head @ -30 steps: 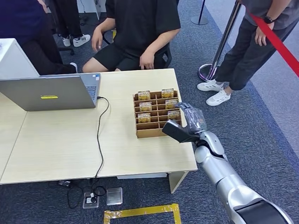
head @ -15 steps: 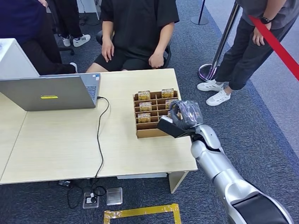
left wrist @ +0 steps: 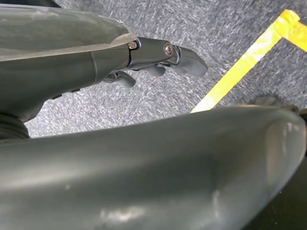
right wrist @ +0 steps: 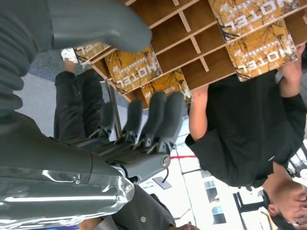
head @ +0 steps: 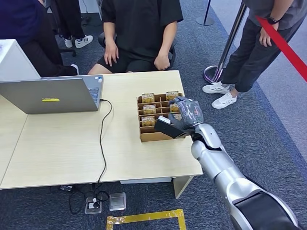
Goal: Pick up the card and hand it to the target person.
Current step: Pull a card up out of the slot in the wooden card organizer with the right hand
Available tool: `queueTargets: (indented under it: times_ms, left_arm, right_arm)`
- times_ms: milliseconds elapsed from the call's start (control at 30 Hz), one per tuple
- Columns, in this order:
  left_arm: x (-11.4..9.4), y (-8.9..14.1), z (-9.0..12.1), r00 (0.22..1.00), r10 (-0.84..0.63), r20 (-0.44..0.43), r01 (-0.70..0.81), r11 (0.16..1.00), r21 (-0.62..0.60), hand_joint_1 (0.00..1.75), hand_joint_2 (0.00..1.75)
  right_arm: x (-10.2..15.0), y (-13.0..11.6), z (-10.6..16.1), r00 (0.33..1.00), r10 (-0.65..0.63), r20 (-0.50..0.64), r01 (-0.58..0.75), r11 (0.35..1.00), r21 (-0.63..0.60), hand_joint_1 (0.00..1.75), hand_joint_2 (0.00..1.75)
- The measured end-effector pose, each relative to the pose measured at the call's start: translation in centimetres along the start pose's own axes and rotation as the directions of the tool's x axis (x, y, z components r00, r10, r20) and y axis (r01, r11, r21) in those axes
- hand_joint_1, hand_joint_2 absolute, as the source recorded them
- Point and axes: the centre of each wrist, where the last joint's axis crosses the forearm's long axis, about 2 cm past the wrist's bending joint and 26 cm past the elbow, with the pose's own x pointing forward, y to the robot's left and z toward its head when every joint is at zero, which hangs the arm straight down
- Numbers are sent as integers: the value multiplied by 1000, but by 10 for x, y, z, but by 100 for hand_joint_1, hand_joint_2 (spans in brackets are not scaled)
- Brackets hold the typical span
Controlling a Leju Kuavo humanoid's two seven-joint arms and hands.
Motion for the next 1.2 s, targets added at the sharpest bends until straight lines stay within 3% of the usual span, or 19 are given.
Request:
queueTargets:
  times_ms: [100, 233, 400, 533, 800, 1200]
  left_arm:
    - [-2, 0, 0, 1000, -2, -2, 2, 1000, 2, 0, 0]
    - [-1, 1, 0, 1000, -6, -5, 6, 1000, 3, 0, 0]
    - [-1, 0, 0, 1000, -9, -4, 9, 1000, 4, 0, 0]
    - [0, 0, 0, 1000, -11, 1, 11, 1000, 5, 0, 0]
    - [0, -1, 0, 1000, -14, 1, 14, 1000, 3, 0, 0]
    - [-2, -2, 0, 1000, -16, -6, 16, 1000, 2, 0, 0]
  right_arm:
    - [-2, 2, 1, 1000, -1, -13, 1, 1000, 7, 68, 175]
    - [-5, 4, 4, 1000, -1, -28, 2, 1000, 10, 99, 175]
    - [-8, 5, 6, 999, 1, -39, 0, 1000, 14, 95, 175]
    - [-11, 6, 9, 999, 4, -53, -3, 1000, 12, 72, 175]
    - [-15, 8, 12, 998, 4, -65, -4, 1000, 11, 65, 175]
    - [-17, 11, 17, 997, 9, -79, -8, 1000, 18, 78, 175]
